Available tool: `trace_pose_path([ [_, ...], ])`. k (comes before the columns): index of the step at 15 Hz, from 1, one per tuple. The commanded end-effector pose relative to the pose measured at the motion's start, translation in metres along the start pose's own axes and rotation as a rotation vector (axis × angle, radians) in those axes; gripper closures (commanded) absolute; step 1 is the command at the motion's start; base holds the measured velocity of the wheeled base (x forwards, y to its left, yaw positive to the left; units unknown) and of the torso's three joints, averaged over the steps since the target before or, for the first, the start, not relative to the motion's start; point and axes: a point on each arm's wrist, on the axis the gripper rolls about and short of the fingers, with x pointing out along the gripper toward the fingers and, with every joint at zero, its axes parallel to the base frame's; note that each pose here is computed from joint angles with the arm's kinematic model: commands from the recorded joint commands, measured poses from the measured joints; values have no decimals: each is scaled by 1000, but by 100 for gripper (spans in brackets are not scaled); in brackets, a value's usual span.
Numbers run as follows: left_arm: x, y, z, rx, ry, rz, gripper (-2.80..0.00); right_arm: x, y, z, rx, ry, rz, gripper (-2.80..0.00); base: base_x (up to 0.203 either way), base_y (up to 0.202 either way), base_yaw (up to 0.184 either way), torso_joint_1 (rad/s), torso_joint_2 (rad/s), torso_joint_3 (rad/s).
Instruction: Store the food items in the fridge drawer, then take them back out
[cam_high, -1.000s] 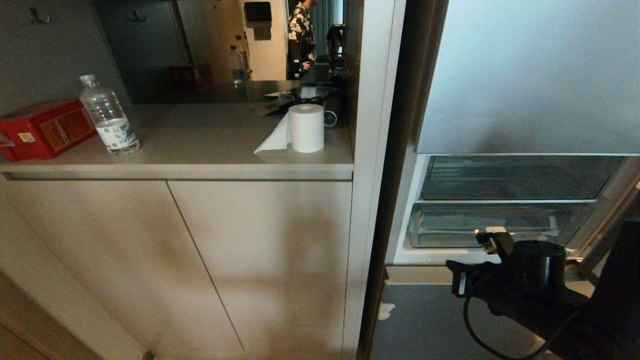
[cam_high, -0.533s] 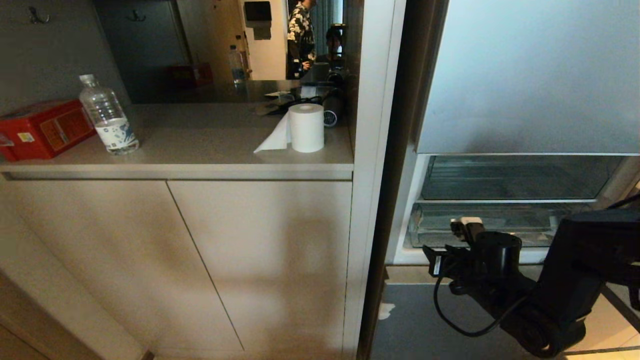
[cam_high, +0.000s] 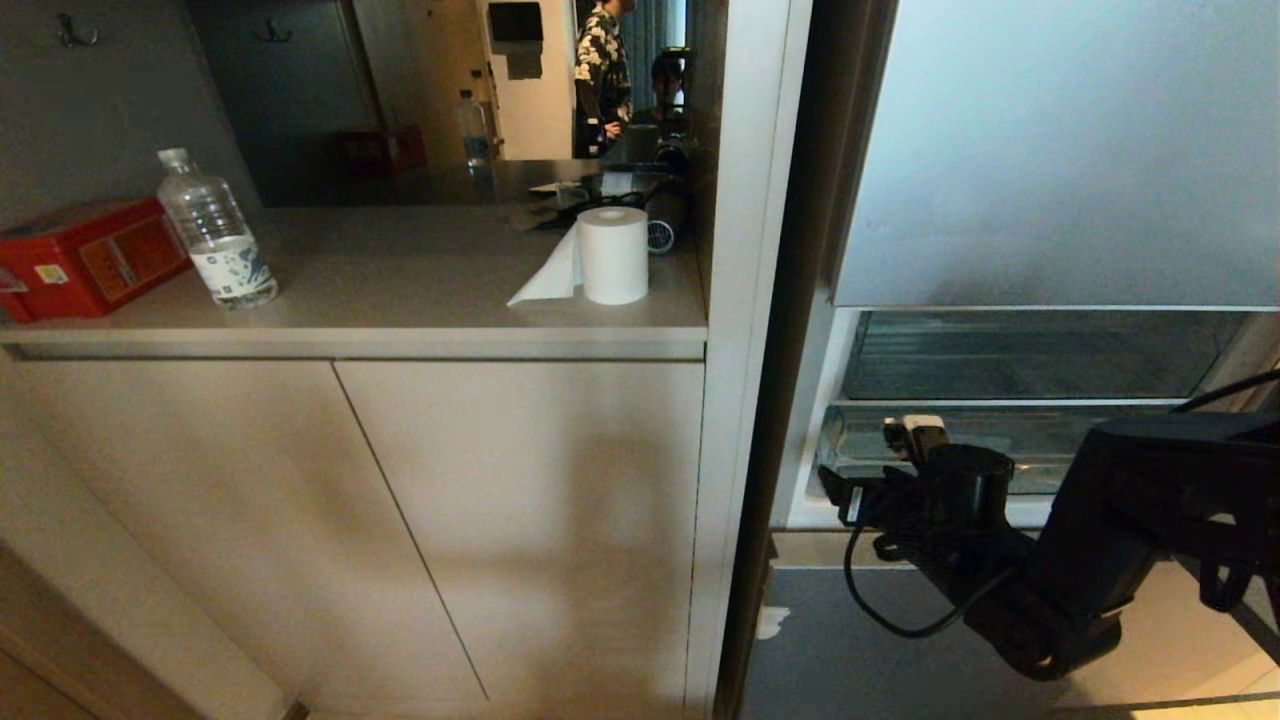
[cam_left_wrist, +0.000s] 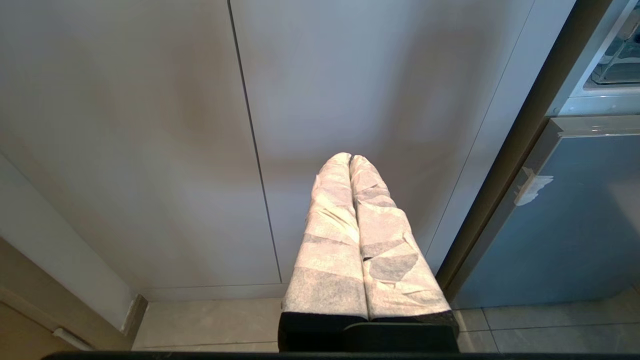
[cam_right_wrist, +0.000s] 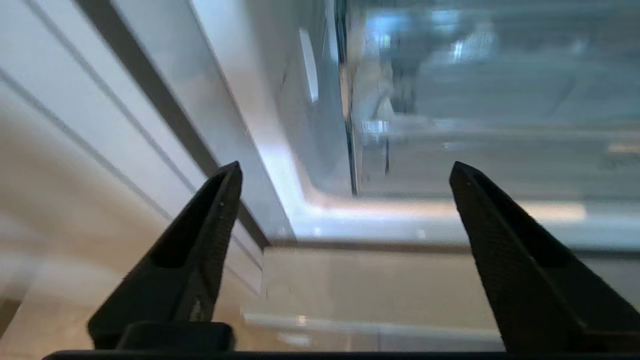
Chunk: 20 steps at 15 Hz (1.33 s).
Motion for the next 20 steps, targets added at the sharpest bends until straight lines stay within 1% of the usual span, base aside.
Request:
trace_pose_path([
  [1,0,0,0,0,-2,0,0,15,2,0,6,-26,-3,-280,0,0,0,0,0,0],
  [3,0,0,0,0,-2,0,0,24,2,-2,10,-13,-13,-280,0,0,0,0,0,0],
  [4,0,0,0,0,-2,0,0,27,2,-1,24,-16,-17,-280,0,0,0,0,0,0],
  [8,0,0,0,0,-2,0,0,27,0,-3,37,11,-23,-280,0,0,0,0,0,0],
  [10,0,0,0,0,-2,0,0,22,0,1,40,8,-23,-280,0,0,0,0,0,0],
  [11,0,0,0,0,-2,0,0,15,-1,8,42,2,-23,-280,0,0,0,0,0,0],
  [13,0,0,0,0,-2,0,0,8,-7,14,43,-1,-35,-280,0,0,0,0,0,0],
  [17,0,0,0,0,-2,0,0,15,-16,6,45,13,-61,-280,0,0,0,0,0,0],
  [20,0,0,0,0,-2,0,0,27,-18,-2,49,16,-68,-280,0,0,0,0,0,0],
])
